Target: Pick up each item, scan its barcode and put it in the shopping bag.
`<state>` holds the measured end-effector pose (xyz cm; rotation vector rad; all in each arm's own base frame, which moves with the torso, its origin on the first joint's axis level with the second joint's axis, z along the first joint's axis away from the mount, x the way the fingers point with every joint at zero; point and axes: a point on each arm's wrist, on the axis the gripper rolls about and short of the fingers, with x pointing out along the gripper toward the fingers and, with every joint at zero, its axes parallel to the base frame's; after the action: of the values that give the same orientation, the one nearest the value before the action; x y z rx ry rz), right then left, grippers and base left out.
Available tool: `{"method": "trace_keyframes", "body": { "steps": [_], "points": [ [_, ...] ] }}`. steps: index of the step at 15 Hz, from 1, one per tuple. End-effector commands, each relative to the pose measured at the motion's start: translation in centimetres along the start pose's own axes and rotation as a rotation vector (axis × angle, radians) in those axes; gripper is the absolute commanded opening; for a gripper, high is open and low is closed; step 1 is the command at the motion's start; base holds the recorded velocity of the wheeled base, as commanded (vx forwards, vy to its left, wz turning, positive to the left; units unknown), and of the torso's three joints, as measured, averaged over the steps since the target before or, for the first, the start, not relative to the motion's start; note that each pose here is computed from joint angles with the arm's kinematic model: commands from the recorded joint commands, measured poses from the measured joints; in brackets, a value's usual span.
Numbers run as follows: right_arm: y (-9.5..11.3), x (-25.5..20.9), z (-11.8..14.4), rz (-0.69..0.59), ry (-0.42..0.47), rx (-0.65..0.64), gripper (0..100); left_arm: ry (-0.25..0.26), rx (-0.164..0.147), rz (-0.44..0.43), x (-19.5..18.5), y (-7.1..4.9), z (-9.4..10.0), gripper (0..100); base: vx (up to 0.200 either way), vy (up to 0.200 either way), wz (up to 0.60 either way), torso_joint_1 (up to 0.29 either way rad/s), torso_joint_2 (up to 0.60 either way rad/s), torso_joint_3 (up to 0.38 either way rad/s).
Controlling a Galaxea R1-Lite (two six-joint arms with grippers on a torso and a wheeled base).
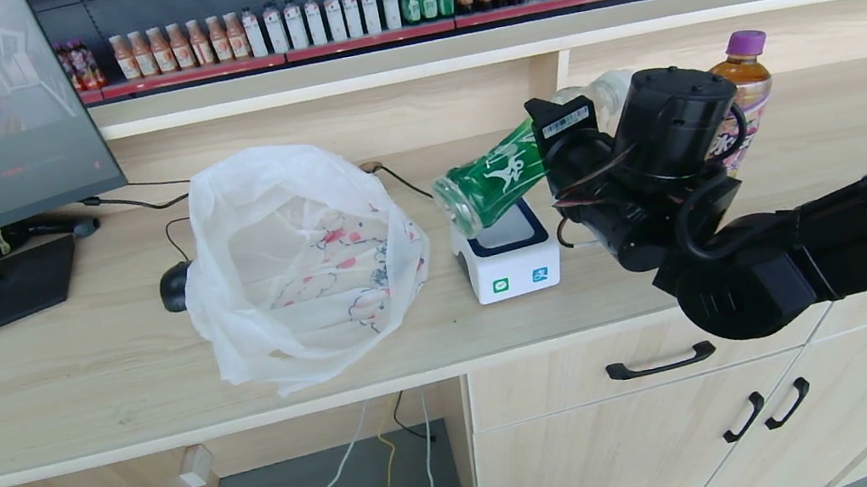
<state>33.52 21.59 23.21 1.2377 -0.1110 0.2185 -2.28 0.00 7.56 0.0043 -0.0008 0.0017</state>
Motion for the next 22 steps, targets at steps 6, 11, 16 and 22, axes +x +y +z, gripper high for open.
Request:
{"method": "trace_keyframes", "body": {
  "steps": [6, 11, 16, 22],
  "points": [
    [-0.7, 0.4, -0.2, -0.008, 0.01, 0.032, 0, -0.001, 0.0, 0.0, 0.0, 0.0, 0.0, 100, 0.0, 0.0, 0.0, 0.0, 0.0, 0.0],
    [-1.1, 0.7, 0.3, -0.018, -0.005, 0.044, 0, -0.001, 0.0, 0.0, 0.0, 0.0, 0.0, 100, 0.0, 0.0, 0.0, 0.0, 0.0, 0.0],
    [-1.5, 0.6, 0.5, -0.028, -0.007, 0.054, 0, -0.001, 0.0, 0.001, 0.0, 0.0, 0.0, 100, 0.0, 0.0, 0.0, 0.0, 0.0, 0.0],
    [-1.3, 0.6, 0.6, -0.023, -0.01, 0.07, 0, -0.001, 0.0, 0.0, 0.0, 0.0, 0.0, 100, 0.0, 0.0, 0.0, 0.0, 0.0, 0.0]
  ]
}}
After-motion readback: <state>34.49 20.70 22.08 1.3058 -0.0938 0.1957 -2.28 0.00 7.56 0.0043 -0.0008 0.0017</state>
